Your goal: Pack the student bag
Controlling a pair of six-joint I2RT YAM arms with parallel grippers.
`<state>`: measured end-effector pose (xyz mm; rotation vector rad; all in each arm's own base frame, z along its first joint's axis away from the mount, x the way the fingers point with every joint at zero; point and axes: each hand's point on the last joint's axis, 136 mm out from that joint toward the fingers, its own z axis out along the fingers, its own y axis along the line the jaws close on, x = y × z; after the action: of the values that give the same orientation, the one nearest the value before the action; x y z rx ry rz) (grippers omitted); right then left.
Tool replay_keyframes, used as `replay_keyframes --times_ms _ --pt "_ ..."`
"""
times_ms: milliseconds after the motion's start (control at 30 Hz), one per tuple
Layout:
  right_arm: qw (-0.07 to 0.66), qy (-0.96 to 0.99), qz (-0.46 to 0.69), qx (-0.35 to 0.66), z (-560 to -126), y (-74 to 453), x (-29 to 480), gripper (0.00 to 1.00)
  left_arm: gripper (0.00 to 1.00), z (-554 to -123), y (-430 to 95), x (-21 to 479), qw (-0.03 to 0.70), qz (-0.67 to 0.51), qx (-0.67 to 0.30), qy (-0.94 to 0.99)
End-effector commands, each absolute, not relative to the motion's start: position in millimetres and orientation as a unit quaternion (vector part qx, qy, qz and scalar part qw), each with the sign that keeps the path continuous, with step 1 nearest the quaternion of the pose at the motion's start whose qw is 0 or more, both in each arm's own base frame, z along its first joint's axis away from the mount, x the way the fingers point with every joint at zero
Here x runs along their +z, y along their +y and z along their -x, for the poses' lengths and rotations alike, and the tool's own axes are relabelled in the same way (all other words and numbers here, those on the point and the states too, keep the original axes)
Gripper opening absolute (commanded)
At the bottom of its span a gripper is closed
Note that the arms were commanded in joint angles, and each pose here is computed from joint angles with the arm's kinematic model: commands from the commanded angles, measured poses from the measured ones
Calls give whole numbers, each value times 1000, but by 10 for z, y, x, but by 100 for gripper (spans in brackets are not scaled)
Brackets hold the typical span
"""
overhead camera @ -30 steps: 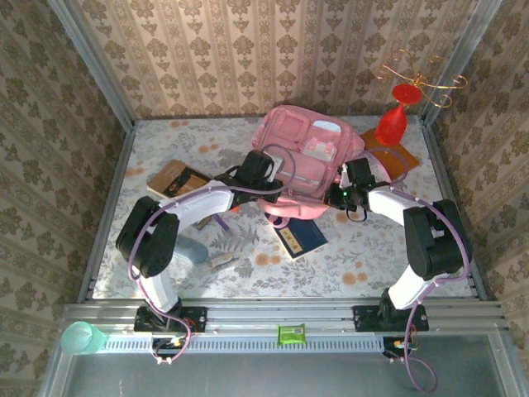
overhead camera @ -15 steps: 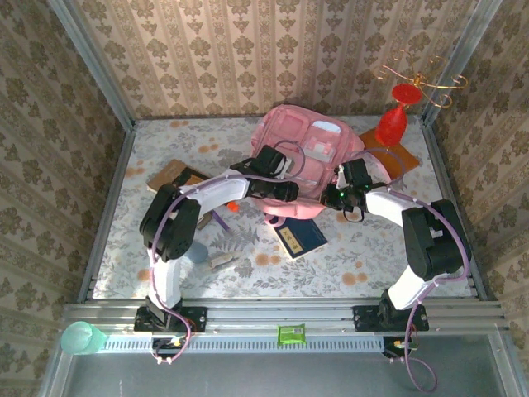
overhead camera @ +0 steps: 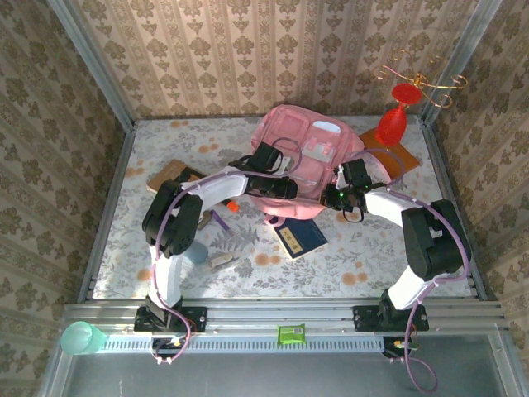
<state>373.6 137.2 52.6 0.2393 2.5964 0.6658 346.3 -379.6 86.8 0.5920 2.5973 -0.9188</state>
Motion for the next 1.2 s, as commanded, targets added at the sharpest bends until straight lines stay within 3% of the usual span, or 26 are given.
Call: replay_keyframes --times_ms 0,267,567,800,933,1167 --pt "221 941 -79 243 -3715 1426 471 0 30 -3405 -3830 831 138 -209 -335 908" --pt "219 942 -78 242 -3724 1429 456 0 27 -3348 -3800 694 107 -229 -324 912" --pt "220 944 -75 232 -3722 1404 470 0 0 -3450 -3780 799 131 -239 -319 908" --pt "228 949 -73 204 -3707 1305 503 0 0 -3570 -3667 1076 216 -262 -278 898" --pt "236 937 -71 249 -3731 1470 600 0 0 -3506 -3751 1233 265 -288 -255 884" --pt "261 915 -80 298 -3766 1704 793 0 0 -3367 -4009 1199 267 -303 -260 877"
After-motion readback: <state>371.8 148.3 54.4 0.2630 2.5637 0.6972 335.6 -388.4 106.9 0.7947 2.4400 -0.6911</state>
